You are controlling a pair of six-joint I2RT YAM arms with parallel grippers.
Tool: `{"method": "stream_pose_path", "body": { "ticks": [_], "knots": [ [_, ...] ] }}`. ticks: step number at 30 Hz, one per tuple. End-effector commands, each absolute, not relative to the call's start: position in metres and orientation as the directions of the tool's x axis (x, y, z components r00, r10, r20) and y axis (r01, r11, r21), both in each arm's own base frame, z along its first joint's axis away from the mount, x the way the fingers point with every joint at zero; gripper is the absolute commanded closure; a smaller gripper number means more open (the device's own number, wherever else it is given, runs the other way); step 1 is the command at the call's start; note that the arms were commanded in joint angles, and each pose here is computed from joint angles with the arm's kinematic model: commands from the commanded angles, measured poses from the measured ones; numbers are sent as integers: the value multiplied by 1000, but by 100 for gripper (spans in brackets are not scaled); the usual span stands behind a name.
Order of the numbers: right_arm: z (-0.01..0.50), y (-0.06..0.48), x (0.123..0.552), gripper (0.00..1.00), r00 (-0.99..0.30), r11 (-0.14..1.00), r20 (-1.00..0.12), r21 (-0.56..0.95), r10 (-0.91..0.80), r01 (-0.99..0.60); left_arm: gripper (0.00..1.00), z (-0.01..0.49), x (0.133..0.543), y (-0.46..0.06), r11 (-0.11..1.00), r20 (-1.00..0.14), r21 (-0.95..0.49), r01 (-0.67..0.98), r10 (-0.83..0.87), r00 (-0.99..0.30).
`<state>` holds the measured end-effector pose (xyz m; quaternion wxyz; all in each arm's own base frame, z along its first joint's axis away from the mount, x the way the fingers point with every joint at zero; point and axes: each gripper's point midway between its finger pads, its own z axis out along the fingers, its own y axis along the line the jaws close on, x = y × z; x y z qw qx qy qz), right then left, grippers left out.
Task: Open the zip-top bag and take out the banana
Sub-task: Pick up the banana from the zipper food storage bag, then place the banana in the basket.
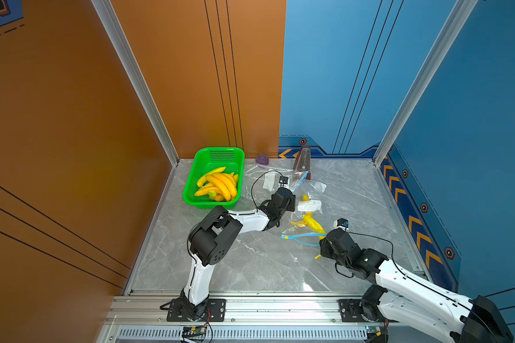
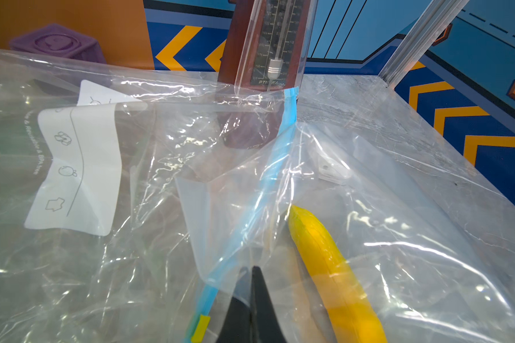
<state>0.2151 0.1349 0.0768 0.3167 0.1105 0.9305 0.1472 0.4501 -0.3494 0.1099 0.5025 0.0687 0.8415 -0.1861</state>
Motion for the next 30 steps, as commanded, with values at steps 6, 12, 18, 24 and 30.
{"method": "stream_pose_path", "body": {
  "ticks": [6, 12, 18, 24, 30],
  "knots": [
    [59, 128, 172, 70, -824, 952, -517, 292, 233, 86, 100, 105, 480, -337, 930, -873, -251, 268, -97, -479],
    [65, 136, 156, 72, -820, 952, -545, 307, 178, 3, 94, 104, 482, -336, 925, -867, -265, 273, -104, -488],
    [82, 162, 142, 72, -809, 935, -586, 310, 46, -172, 80, 108, 474, -339, 911, -859, -280, 304, -96, -503],
    [106, 190, 130, 73, -768, 908, -634, 266, -88, -324, 48, 114, 452, -328, 908, -841, -289, 304, -88, -534],
    [141, 202, 148, 71, -698, 909, -714, 252, -56, -331, 15, 145, 409, -287, 922, -830, -250, 294, -48, -555]
  ]
}}
